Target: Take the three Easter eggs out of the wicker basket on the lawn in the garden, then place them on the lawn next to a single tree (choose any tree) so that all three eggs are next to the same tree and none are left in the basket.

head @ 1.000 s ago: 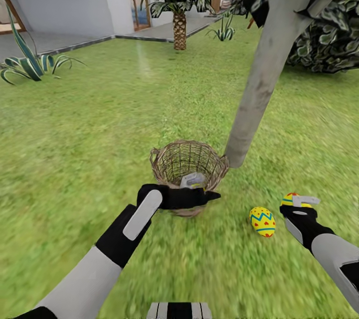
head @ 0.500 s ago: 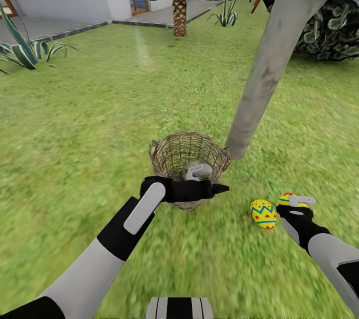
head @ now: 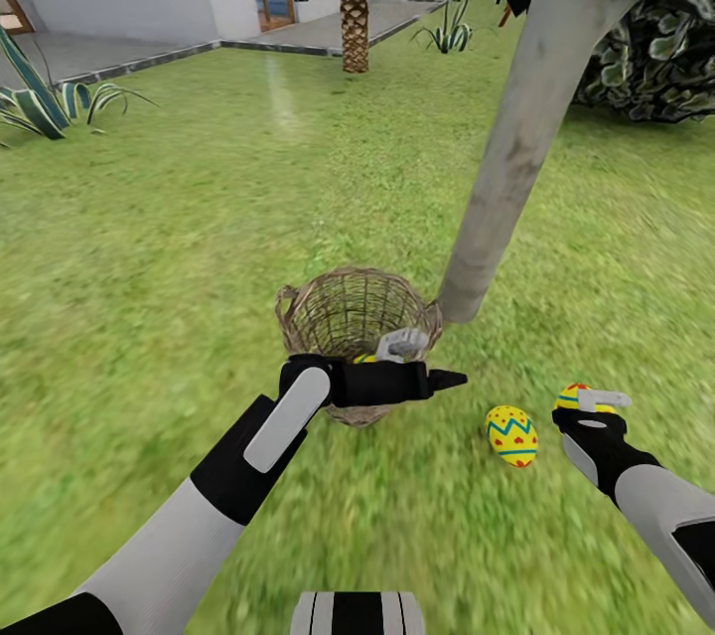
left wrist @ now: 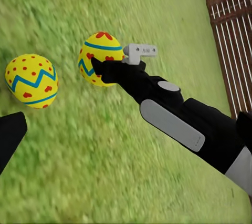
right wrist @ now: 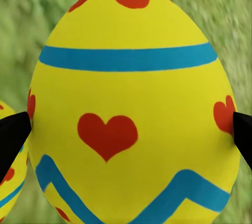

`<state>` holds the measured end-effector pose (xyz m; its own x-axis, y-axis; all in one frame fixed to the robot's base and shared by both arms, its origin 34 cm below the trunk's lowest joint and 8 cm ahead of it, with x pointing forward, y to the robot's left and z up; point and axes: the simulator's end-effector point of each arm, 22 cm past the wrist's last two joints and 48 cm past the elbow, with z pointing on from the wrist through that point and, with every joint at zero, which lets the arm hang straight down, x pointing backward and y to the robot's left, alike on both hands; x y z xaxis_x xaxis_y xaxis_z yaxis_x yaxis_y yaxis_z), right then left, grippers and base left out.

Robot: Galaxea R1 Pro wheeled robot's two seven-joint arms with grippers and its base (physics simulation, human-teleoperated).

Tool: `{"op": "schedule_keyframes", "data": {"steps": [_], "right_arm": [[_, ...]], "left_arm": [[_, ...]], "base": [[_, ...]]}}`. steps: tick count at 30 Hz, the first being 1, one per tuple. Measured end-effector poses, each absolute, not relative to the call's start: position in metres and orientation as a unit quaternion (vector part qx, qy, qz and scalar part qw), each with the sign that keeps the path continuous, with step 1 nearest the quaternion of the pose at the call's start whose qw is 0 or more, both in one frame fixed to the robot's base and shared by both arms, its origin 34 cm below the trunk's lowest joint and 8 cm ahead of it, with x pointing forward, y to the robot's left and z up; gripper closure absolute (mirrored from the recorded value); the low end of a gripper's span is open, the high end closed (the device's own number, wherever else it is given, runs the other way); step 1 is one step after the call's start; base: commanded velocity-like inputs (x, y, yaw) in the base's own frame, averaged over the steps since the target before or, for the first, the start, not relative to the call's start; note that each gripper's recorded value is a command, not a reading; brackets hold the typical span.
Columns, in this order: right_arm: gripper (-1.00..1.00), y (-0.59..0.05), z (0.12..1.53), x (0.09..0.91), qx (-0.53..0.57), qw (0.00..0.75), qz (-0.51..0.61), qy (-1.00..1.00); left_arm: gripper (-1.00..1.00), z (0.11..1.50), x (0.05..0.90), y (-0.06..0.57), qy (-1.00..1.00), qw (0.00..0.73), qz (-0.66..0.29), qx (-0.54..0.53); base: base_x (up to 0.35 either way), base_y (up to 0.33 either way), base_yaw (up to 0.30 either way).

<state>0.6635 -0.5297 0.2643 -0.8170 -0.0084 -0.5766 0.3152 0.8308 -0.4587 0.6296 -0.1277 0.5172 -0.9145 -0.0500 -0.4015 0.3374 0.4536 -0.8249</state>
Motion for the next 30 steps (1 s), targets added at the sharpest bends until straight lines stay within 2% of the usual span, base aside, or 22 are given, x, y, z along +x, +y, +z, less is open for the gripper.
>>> {"op": "schedule_keyframes", "data": {"steps": [10, 30], "right_arm": [[1.0, -0.529, 0.258, 0.662, 0.085, 0.287, -0.276, 0.914], [1.0, -0.529, 0.21, 0.639, 0.076, 0.249, -0.279, 0.924]], "left_arm": [[-1.0, 0.532, 0.619, -0.137, 0.805, 0.147, -0.572, 0.053], [-1.0, 0.486, 0.61, -0.145, 0.811, 0.108, -0.574, 0.043]], "base": [[0.001, -0.002, 0.0], [0.0, 0.0, 0.0]]}}
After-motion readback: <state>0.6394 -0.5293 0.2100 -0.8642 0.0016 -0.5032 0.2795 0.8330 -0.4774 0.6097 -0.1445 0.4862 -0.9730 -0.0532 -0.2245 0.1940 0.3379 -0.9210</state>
